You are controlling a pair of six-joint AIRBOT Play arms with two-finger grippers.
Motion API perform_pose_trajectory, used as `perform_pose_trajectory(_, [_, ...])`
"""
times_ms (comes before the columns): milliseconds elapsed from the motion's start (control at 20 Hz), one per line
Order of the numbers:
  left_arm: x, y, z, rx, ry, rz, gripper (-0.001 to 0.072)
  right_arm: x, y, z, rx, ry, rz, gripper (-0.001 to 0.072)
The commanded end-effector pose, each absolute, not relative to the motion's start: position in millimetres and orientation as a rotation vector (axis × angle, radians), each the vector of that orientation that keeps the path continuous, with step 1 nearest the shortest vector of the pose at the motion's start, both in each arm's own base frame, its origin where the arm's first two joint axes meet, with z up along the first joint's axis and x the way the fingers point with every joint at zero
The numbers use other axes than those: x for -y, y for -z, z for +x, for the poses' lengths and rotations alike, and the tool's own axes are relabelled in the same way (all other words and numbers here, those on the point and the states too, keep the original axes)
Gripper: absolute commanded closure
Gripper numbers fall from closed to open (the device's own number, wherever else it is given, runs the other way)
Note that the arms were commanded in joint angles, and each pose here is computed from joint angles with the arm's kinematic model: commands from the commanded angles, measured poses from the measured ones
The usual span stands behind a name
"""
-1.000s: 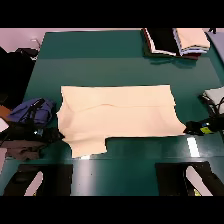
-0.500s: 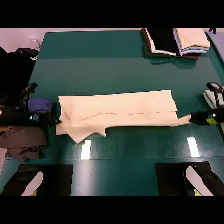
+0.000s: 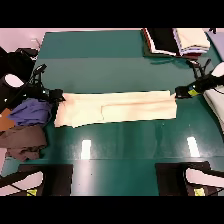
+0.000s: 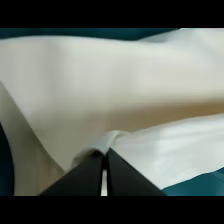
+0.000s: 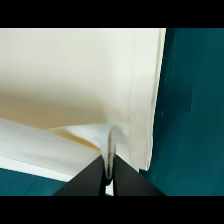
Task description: Fold the shirts.
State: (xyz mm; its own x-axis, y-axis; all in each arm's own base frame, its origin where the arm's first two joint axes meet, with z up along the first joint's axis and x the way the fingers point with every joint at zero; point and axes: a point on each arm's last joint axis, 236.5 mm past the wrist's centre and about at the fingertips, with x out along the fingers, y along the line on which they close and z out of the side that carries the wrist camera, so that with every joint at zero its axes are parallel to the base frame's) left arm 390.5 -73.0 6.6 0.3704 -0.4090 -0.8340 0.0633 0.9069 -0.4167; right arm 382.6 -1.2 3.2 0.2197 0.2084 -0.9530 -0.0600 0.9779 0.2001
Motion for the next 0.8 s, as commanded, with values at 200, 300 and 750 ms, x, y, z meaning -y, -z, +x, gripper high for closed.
perform_pose_trajectory(200, [75,-26,412,-1.131,0.317,-0.362,0.0253,-2,-7,408,-1.292,-0.307,0.403,0.0256])
perform_pose_trajectory(300, [80,-28,408,-1.147,0.337,-0.374,0.0554,23,11,385,-1.351,-0.268,0.476,0.0152])
perform_pose_trajectory(750, [178,-38,410,-1.083,0.493,-0.356,0.0688,7,79,359,-1.376,-0.367,0.854,0.016])
